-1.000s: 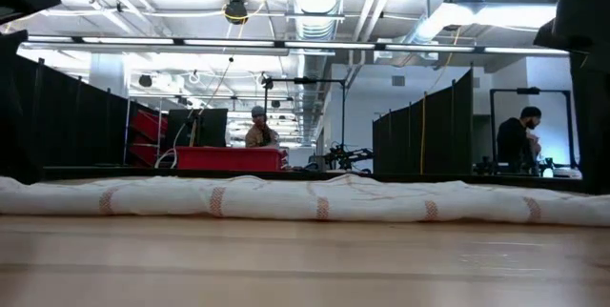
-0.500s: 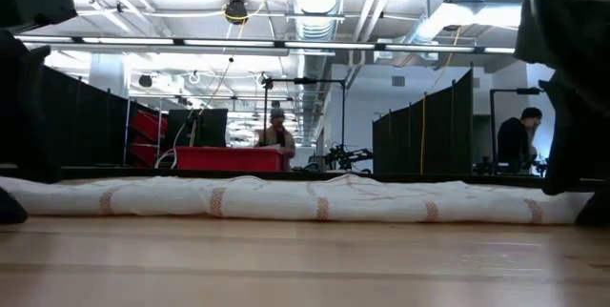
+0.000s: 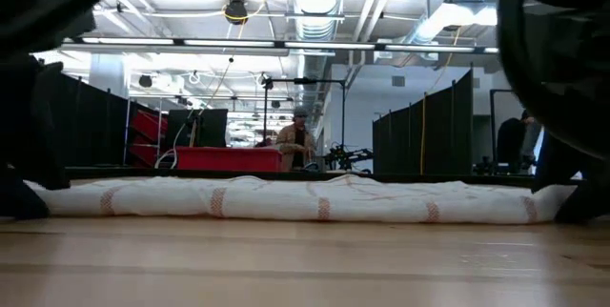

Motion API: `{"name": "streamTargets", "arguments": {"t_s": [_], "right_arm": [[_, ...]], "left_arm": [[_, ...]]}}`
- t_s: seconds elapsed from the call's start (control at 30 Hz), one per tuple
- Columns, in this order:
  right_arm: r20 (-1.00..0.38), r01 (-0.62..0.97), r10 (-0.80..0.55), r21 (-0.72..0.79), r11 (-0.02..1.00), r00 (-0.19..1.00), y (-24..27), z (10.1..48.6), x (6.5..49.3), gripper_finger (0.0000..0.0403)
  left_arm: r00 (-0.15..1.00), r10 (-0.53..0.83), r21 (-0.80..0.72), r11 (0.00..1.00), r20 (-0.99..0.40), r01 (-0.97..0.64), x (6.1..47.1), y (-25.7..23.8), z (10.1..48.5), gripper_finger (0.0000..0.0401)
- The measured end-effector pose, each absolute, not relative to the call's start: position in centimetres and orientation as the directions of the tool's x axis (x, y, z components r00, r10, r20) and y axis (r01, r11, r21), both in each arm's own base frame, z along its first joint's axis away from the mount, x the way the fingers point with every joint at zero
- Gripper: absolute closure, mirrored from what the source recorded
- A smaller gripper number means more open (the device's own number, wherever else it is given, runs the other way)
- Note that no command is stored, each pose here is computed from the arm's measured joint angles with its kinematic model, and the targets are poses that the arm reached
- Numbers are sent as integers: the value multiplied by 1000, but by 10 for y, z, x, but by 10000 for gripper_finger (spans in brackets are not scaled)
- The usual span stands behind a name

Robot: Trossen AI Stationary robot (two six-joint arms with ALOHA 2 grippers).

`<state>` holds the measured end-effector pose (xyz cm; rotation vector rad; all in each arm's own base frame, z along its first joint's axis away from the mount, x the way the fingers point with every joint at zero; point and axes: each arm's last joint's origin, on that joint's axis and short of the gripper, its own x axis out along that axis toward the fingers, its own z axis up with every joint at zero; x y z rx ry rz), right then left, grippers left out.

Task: Roll towel
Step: Fold the white towel

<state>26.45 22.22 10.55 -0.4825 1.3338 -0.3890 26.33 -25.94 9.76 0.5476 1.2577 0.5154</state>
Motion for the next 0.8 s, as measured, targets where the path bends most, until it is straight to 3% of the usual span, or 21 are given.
{"name": "streamTargets", "arguments": {"t_s": [0.07,0.2,0.6,0.8], "right_arm": [[-825,-2,-527,-539,842,202,222,103,264,333],[-828,-1,-523,-534,845,202,221,99,261,393],[-839,43,-496,-500,865,222,243,105,248,402],[-887,62,-409,-405,912,216,264,118,248,402]], "left_arm": [[222,635,639,767,-740,-61,264,-259,98,385],[221,642,642,762,-734,-80,263,-259,98,399],[264,622,601,782,-737,-165,246,-279,103,401],[272,608,571,794,-746,-210,240,-293,110,401]]}}
